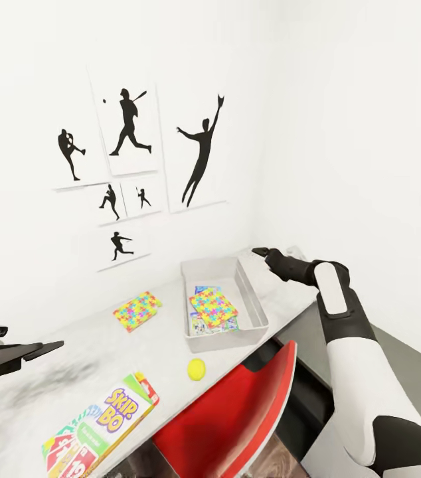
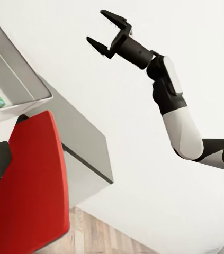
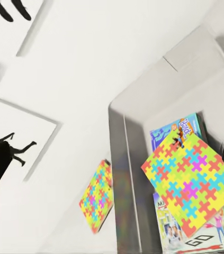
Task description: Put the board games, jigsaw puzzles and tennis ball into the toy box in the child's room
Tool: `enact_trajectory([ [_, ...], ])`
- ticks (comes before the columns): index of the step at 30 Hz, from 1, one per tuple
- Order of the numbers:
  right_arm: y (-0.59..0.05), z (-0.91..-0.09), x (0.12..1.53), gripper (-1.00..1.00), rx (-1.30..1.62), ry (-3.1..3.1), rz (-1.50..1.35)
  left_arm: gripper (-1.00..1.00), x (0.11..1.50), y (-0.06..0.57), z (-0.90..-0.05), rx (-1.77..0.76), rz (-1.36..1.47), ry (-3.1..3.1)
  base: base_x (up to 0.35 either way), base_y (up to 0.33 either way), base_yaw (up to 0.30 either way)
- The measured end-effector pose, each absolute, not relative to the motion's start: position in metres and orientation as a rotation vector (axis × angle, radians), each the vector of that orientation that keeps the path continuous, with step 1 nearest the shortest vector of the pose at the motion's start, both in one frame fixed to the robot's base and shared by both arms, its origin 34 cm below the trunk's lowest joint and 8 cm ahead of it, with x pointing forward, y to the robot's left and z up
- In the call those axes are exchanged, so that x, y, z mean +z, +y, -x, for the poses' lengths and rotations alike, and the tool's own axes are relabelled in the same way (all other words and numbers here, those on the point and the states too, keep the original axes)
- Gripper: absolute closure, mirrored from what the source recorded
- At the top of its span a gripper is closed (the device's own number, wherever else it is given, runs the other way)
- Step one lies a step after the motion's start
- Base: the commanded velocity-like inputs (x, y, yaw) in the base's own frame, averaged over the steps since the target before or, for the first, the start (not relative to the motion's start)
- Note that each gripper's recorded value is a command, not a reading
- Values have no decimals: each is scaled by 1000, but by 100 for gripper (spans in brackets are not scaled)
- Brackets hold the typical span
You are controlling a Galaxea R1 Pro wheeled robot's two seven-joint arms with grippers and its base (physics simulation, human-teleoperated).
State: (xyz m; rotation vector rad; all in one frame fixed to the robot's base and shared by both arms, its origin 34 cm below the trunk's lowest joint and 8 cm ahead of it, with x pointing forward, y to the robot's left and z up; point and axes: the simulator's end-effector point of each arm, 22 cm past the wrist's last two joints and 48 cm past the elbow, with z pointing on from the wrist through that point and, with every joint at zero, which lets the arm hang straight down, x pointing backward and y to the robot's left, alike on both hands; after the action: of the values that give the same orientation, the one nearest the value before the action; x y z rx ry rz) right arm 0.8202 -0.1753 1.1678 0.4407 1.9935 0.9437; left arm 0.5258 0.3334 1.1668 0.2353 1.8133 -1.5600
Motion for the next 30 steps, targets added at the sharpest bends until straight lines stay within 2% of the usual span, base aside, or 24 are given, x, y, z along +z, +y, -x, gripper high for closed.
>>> enact_trajectory([
  [9, -153, -794, 1213, -100, 1105, 1897, -291, -100, 1172, 333, -524, -1556, -245, 1803, -198, 82, -167],
  [19, -142, -727, 1225, -100, 1264, 1786, -164, -100, 1178, 333, -521, -1549, -256, 1792, -31, 11, -147],
  [30, -142, -705, 1218, -100, 1291, 1764, -156, -100, 1185, 333, -518, -1543, -268, 1779, -51, 11, -143],
])
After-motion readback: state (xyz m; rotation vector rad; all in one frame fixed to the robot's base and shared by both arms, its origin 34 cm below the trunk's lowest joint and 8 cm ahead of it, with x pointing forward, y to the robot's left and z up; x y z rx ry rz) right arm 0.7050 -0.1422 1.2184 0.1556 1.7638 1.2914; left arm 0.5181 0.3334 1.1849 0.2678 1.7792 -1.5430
